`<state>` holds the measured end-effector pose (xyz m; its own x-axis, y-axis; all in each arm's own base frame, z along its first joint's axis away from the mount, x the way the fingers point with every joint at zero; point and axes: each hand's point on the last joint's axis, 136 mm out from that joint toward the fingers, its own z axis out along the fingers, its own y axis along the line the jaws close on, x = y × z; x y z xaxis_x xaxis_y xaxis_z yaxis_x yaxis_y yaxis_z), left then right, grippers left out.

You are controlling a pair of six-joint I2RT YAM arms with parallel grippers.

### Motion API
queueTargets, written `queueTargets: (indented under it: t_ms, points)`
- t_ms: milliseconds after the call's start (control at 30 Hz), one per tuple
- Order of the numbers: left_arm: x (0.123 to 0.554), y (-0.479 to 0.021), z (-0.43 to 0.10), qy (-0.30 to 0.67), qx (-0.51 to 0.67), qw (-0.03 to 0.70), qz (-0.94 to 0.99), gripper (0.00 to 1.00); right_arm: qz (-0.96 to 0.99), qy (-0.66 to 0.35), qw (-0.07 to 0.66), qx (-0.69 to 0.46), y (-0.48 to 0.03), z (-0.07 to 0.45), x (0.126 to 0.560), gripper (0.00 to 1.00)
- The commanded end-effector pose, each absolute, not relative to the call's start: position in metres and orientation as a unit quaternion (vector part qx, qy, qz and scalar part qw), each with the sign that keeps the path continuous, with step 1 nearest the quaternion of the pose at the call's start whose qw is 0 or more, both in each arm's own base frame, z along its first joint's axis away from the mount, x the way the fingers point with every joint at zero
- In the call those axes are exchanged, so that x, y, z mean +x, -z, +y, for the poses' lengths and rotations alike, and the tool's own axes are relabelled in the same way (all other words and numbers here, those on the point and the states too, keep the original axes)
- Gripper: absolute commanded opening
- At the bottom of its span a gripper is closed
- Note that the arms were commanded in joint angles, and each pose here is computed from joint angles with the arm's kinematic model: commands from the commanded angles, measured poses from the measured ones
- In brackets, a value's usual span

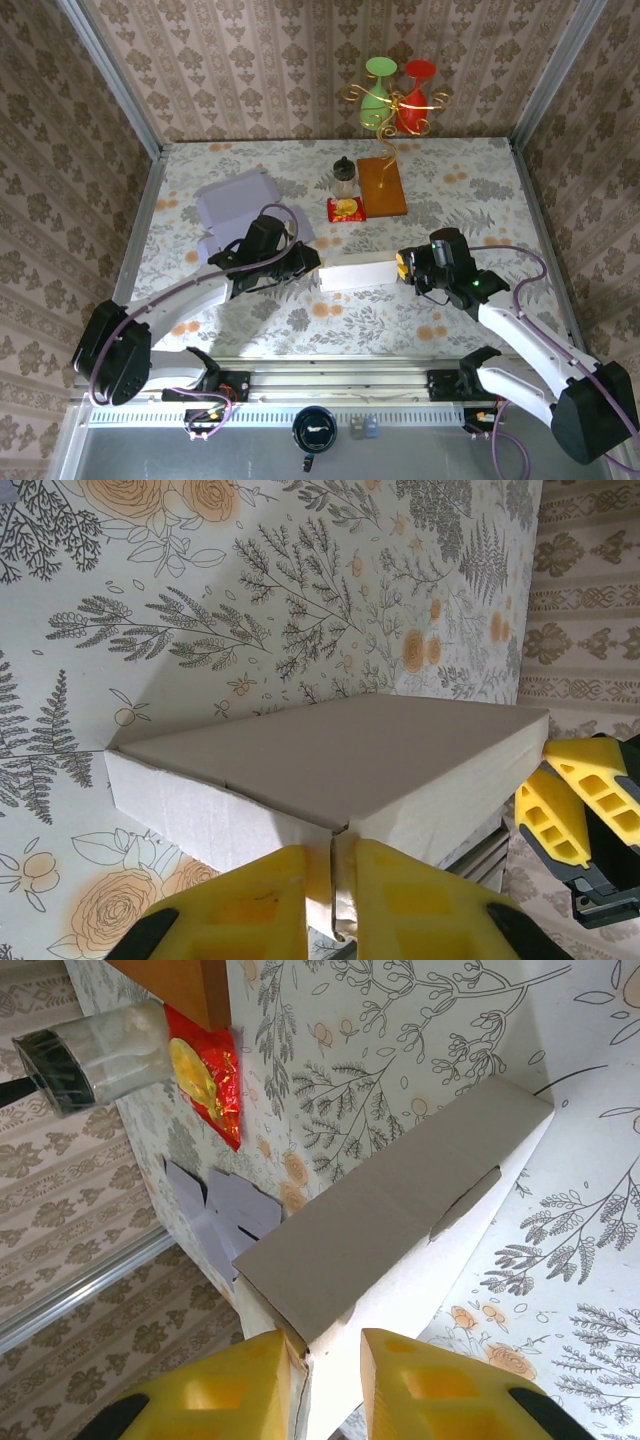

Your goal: Fold the paper box

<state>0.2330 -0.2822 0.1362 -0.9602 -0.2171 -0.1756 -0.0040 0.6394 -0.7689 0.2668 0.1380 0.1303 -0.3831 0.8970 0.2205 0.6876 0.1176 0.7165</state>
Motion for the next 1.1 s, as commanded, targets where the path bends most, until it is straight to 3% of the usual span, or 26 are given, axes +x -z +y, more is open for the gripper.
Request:
queueTargets:
  t_ms: [0,233,667,1067]
  points:
    - [0.198,-0.067,-0.246,0.308,-0.083,0.059,0.946,0.21,0.768,-0.291,0.089,0.564,-0.086,0.120,0.229,0.26]
    - [0.213,-0.109,-0.257,0.367,-0.107,0.089,0.920,0.35,0.767,-0.293,0.075,0.566,-0.078,0.124,0.227,0.23]
    - [0.226,-0.141,-0.265,0.421,-0.116,0.110,0.893,0.37,0.766,-0.290,0.075,0.569,-0.076,0.123,0.226,0.23]
    - [0.220,-0.142,-0.273,0.428,-0.105,0.096,0.893,0.37,0.766,-0.291,0.074,0.568,-0.076,0.123,0.226,0.23]
